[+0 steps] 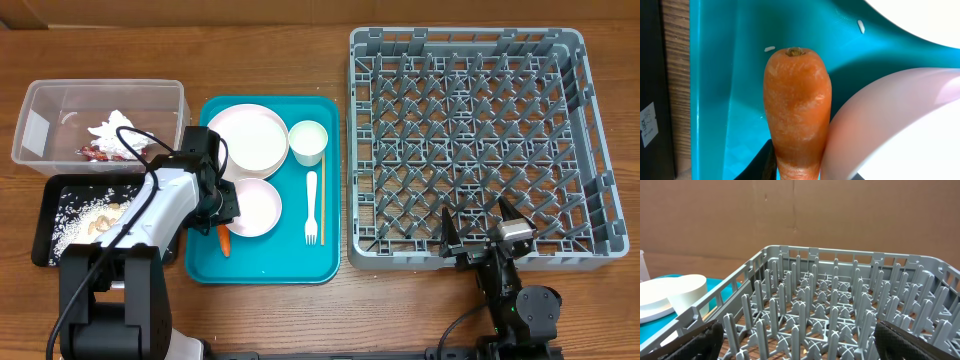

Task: Sort waste into correct bins and load items into the dishwasher rack

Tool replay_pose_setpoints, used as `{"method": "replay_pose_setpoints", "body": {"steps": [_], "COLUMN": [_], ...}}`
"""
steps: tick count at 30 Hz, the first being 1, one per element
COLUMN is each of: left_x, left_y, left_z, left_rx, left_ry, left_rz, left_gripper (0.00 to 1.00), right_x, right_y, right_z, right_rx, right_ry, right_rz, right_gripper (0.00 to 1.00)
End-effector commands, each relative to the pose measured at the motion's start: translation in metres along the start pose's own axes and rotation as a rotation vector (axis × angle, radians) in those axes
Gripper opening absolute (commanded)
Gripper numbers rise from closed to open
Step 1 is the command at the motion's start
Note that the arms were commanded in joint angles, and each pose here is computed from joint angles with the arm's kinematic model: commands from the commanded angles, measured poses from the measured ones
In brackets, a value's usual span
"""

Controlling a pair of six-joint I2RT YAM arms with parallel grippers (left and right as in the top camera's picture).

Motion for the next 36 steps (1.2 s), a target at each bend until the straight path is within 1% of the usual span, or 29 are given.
{"method": "replay_pose_setpoints", "body": {"steps": [1, 4, 7, 8, 11, 13, 16, 18, 22, 28, 30, 32, 35, 36], "left_x": [-0.002, -0.005, -0.006, -0.007, -0.006, -0.006, -0.006, -0.007, -0.008, -0.007, -0.001, 0.009, 0.017, 0.017], "left_y": [0.003, 0.003, 0.003, 0.003, 0.004, 0.004, 0.007, 0.013, 0.038, 0.070, 0.079, 0.082, 0.083, 0.083], "left_z": [-0.003, -0.005, -0.006, -0.007, -0.008, -0.009, -0.007, -0.004, 0.011, 0.021, 0.020, 0.022, 0.027, 0.029], "left_rx": [0.002, 0.022, 0.027, 0.035, 0.045, 0.050, 0.051, 0.047, 0.039, 0.035, 0.020, -0.001, -0.017, -0.012], "left_ry": [-0.018, -0.019, -0.035, -0.053, -0.063, -0.061, -0.059, -0.058, -0.034, -0.023, -0.012, 0.043, 0.103, 0.113], "left_rz": [-0.028, -0.059, -0.069, -0.082, -0.080, -0.077, -0.073, -0.075, -0.079, -0.079, -0.044, 0.007, 0.010, -0.018], "left_gripper": [0.15, 0.27, 0.38, 0.48, 0.65, 0.78, 0.88, 0.89, 0.87, 0.85, 0.83, 0.82, 0.68, 0.60], "right_x": [0.002, 0.002, 0.002, 0.002, 0.002, 0.002, 0.002, 0.002, 0.002, 0.002, 0.002, 0.002, 0.002, 0.002], "right_y": [0.000, 0.000, 0.000, 0.000, 0.000, 0.000, 0.000, 0.000, 0.000, 0.000, 0.000, 0.000, 0.000, 0.000], "right_z": [-0.002, -0.002, -0.002, -0.002, -0.002, -0.002, -0.002, -0.002, -0.002, -0.002, -0.002, -0.002, -0.002, -0.002], "right_rx": [-0.002, -0.002, -0.002, -0.002, -0.002, -0.002, -0.002, -0.002, -0.002, -0.002, -0.002, -0.002, -0.002, -0.002], "right_ry": [-0.003, -0.003, -0.003, -0.003, -0.003, -0.003, -0.003, -0.003, -0.003, -0.003, -0.003, -0.003, -0.003, -0.003], "right_rz": [0.006, 0.006, 0.006, 0.006, 0.006, 0.006, 0.006, 0.006, 0.006, 0.006, 0.006, 0.006, 0.006, 0.006], "right_gripper": [1.00, 1.00, 1.00, 1.00, 1.00, 1.00, 1.00, 1.00, 1.00, 1.00, 1.00, 1.00, 1.00, 1.00]}}
Point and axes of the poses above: each gripper's point midway between its finger pads, its own y axis back along the fingers, its own x axis along the line the jaws close on, z = x × y, the point moved 7 cm from there along y, back along the fingers, and after that the axes turned 15 degrees about y, right-handed, at the moved point
